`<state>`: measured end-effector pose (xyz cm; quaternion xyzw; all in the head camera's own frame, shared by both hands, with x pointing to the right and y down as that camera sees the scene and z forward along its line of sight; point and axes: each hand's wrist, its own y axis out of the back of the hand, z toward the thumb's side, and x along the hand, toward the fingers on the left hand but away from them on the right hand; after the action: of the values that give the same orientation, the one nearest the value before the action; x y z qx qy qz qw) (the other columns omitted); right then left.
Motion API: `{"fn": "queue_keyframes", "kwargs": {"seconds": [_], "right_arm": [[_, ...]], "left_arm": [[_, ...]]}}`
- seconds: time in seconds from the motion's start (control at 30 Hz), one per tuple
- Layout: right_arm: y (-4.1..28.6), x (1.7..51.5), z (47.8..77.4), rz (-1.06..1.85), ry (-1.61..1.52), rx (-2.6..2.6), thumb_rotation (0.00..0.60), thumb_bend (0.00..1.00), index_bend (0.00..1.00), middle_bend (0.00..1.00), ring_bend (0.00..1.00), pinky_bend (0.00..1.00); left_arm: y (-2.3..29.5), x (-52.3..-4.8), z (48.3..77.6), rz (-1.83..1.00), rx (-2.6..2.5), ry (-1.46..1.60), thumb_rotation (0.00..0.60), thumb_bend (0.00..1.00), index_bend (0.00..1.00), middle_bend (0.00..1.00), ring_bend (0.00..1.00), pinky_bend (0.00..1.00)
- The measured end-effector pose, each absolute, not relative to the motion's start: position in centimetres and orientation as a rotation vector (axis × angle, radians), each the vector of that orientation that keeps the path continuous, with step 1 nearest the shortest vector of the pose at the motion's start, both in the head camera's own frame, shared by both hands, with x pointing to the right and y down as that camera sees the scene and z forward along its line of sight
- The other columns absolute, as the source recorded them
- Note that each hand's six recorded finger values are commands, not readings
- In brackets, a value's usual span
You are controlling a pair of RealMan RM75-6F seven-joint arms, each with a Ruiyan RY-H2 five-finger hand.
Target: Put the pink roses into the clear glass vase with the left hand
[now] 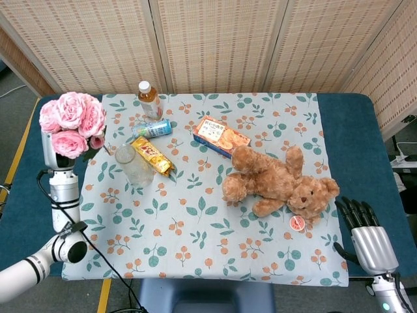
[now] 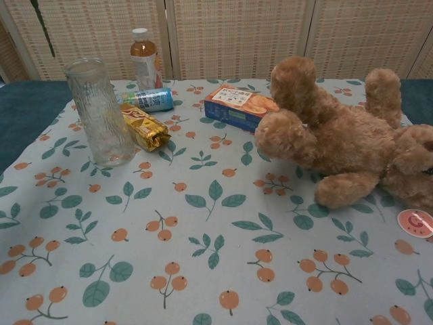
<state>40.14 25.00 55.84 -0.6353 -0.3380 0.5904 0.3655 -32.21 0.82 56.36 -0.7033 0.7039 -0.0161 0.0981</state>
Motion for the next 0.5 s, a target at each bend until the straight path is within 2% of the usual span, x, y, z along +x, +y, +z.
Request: {"fn": "queue_keyframes", "kwargs": {"seconds": [0.2, 0.5], "right_arm": [[24.7, 40.5, 56.1, 1.538, -0.874, -1.622, 0.600, 0.17, 0.00, 0.00, 0.00, 0.00], [24.6, 40.5, 56.1, 1.531, -0.872, -1.625, 0.600, 0.17, 0.00, 0.00, 0.00, 0.00]], "left_arm": [[-2.2, -29.7, 55.7, 0.002, -2.076, 2.073, 0.600, 0.42, 0.48, 0.48, 0.51, 0.30], [-0.8, -29.0, 58.3, -0.097, -2.131, 2.063, 0.600, 0.42, 0.48, 0.48, 0.51, 0.30]]}}
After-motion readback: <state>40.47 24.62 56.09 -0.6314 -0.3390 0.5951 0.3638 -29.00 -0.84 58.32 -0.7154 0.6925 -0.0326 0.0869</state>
